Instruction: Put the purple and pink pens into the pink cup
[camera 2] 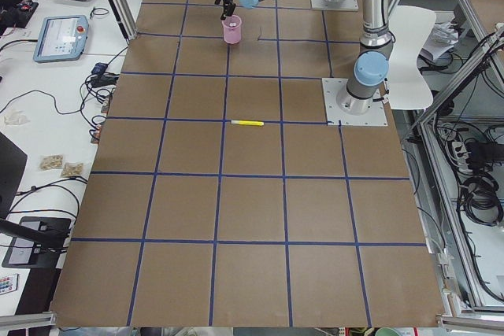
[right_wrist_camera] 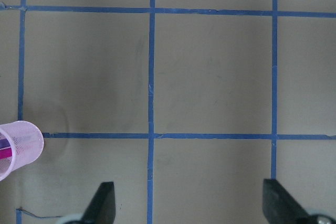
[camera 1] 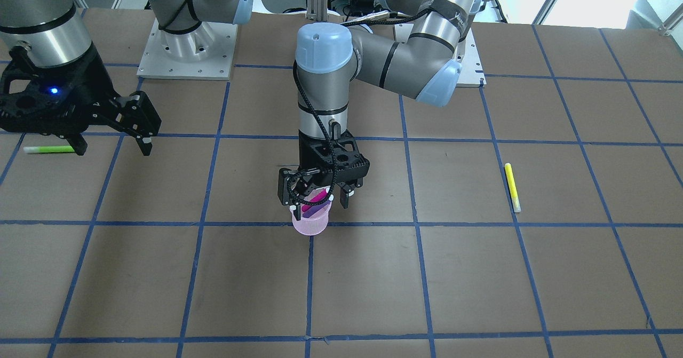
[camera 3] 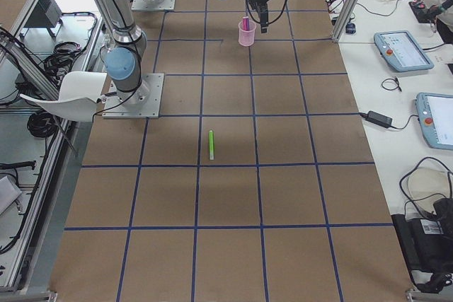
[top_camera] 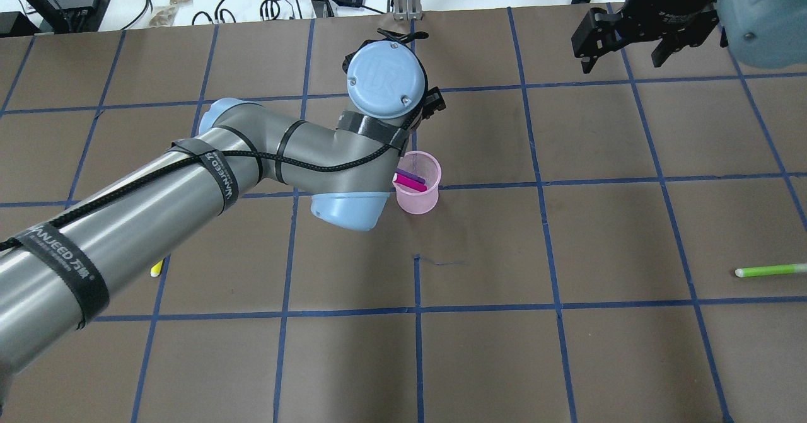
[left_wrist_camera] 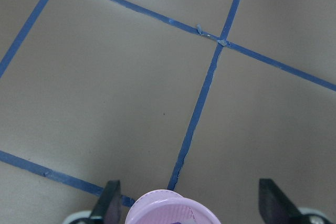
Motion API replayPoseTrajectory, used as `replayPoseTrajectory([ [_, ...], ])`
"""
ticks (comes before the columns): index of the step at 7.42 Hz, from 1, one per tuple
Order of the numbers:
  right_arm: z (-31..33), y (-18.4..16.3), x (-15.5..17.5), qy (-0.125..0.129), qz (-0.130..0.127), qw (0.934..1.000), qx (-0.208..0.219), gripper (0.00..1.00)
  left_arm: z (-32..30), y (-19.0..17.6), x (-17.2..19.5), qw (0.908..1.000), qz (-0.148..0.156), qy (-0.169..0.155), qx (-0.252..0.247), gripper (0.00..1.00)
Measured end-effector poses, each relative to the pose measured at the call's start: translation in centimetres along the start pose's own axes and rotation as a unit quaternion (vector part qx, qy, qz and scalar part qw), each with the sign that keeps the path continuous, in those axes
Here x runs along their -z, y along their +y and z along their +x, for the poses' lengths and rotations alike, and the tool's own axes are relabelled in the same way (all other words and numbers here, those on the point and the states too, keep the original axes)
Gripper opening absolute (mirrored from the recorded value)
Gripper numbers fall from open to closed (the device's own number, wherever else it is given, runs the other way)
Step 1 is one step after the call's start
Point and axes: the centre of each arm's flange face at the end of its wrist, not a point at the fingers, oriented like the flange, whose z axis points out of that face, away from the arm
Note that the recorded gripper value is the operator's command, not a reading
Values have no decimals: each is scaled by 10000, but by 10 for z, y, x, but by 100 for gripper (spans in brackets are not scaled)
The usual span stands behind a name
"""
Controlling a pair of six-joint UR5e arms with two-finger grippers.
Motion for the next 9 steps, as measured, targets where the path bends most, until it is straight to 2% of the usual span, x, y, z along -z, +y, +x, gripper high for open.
replayPoseTrajectory([
  [1, -1, 1, 1, -2, 6, 10000, 14, 100, -13, -17, 4, 9996, -32, -86, -262, 100],
  [2, -3, 1, 1, -3, 2, 10000, 28, 100, -30, -37, 9, 9976, -228, -203, -626, 100],
  [3, -5, 2, 2, -6, -2, 10000, 44, 100, -48, -57, 17, 9941, -587, -255, -880, 100],
  [4, -7, 3, 3, -10, 5, 10000, 68, 100, -65, -76, 30, 9881, -970, -249, -1171, 100],
  [6, -14, 6, 9, -15, 54, 10000, 39, 100, -96, -99, 61, 9691, -1599, -350, -1846, 100],
  [8, -28, 9, 22, -17, 98, 9999, -39, 100, -146, -123, 89, 9602, -2080, -525, -1789, 100],
  [9, -34, 10, 24, -29, 15, 9999, -100, 100, -176, -135, 99, 9579, -2242, -569, -1700, 100],
])
